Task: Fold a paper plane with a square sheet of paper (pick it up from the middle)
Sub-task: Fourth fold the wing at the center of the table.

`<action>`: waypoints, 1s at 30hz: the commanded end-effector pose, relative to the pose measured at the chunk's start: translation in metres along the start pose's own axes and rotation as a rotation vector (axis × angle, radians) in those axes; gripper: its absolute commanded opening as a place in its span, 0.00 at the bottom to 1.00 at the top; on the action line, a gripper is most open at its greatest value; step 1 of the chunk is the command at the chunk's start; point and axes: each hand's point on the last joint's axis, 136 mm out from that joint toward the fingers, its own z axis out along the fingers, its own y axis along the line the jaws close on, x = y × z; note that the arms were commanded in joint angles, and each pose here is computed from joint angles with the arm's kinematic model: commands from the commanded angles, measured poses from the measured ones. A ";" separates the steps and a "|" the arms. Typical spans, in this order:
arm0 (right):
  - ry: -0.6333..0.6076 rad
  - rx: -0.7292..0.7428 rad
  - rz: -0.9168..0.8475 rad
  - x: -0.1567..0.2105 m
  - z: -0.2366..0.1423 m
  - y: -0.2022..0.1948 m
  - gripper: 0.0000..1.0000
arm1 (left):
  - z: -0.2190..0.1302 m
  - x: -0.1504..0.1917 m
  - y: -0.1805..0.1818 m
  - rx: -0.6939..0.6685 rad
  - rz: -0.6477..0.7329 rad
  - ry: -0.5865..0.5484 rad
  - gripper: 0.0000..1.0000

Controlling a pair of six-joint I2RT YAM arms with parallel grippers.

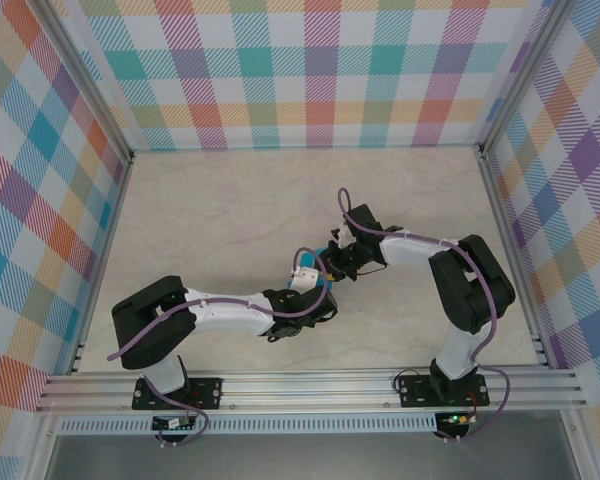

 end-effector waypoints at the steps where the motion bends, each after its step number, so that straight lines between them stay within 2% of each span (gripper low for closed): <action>1: 0.015 -0.002 -0.005 0.001 0.001 -0.002 0.16 | -0.001 0.005 0.007 -0.050 0.024 0.008 0.31; 5: 0.013 0.000 -0.004 0.001 0.001 -0.003 0.16 | -0.001 0.007 0.007 -0.056 0.025 0.016 0.24; 9: 0.012 0.004 -0.002 0.002 0.000 -0.004 0.16 | -0.001 0.006 0.007 -0.059 0.020 0.015 0.22; 18: 0.000 0.014 -0.001 0.002 -0.003 -0.006 0.18 | -0.004 0.007 0.005 -0.019 -0.002 0.020 0.11; 25: -0.045 -0.001 -0.011 -0.001 -0.025 -0.004 0.26 | -0.003 0.002 -0.001 0.124 -0.119 0.021 0.05; 30: -0.118 0.003 -0.035 -0.002 -0.054 -0.002 0.40 | -0.004 0.003 -0.009 0.293 -0.187 0.051 0.04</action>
